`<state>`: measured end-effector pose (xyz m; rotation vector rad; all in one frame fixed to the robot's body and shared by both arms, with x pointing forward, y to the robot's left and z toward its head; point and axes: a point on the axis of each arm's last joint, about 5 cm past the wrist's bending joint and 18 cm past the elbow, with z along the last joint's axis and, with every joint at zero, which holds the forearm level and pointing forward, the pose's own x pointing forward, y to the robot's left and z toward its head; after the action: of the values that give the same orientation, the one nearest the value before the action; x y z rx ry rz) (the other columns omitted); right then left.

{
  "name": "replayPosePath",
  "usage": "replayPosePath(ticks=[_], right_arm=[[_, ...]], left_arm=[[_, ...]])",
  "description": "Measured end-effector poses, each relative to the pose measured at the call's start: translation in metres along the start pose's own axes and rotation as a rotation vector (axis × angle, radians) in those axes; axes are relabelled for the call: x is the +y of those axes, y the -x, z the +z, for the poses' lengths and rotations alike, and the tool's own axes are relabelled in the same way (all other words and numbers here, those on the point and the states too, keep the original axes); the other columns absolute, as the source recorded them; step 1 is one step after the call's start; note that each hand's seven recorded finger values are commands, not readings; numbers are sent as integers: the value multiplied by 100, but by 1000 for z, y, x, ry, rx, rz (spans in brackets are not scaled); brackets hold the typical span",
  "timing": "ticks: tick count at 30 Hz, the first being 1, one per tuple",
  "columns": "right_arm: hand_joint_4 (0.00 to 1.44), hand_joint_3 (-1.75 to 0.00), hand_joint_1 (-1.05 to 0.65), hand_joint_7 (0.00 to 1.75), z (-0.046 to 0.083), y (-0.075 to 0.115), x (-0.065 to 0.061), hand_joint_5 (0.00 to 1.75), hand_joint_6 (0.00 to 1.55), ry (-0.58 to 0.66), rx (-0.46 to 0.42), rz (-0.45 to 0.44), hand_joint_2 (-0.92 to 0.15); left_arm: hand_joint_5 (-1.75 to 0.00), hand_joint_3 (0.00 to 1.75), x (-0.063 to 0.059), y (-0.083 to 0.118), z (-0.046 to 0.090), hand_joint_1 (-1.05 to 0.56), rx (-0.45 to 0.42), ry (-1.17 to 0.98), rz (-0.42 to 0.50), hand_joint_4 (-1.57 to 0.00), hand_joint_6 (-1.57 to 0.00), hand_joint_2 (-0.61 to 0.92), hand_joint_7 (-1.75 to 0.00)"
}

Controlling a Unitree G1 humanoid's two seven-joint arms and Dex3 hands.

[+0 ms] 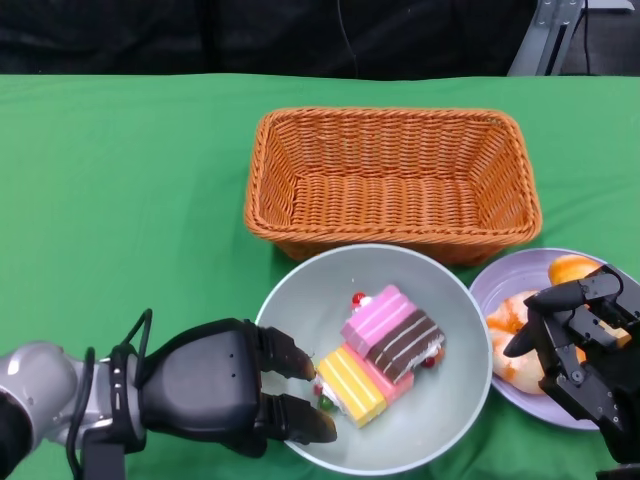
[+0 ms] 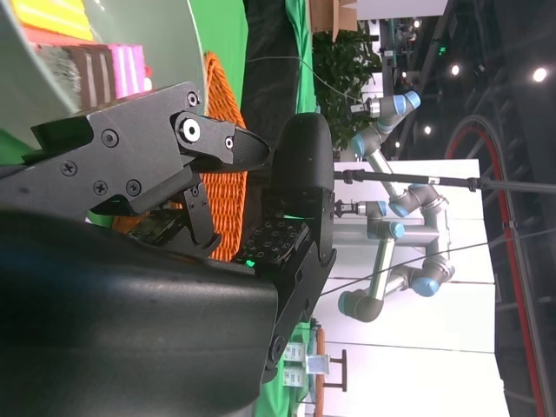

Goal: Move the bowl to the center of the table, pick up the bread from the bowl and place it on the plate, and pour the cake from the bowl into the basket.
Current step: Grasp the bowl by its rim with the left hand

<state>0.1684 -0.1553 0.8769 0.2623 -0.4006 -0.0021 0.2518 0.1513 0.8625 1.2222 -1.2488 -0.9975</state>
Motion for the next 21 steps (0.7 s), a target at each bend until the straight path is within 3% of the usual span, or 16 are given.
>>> replayPosePath(ticks=[4, 11, 19, 20, 21], right_arm=[[80, -63, -10, 104, 0, 0, 0, 148, 80, 10, -9, -1, -78], [78, -62, -10, 104, -3, 1, 0, 148, 79, 10, 7, -3, -78], [78, -66, -8, 106, -3, 1, 0, 148, 80, 35, -13, -13, -78], [78, -66, -8, 106, -3, 1, 0, 147, 81, 35, -13, -13, -78], [78, -67, -8, 106, -3, 1, 0, 148, 80, 36, -13, -14, -77]], left_arm=[[-3, 0, -9, 1, 4, -38, 11, 41, -2, -104, -98, 79, -4], [-10, 0, -19, -2, 8, -31, 35, 103, 86, -126, -125, 76, -9], [-15, 0, -22, -2, 8, -33, 45, 114, 123, -132, -130, 78, -7], [-20, 0, -22, -2, 8, -32, 47, 114, 129, -131, -131, 78, -6], [-55, 0, -22, -1, 8, -30, 49, 114, 134, -116, -133, 78, -5]])
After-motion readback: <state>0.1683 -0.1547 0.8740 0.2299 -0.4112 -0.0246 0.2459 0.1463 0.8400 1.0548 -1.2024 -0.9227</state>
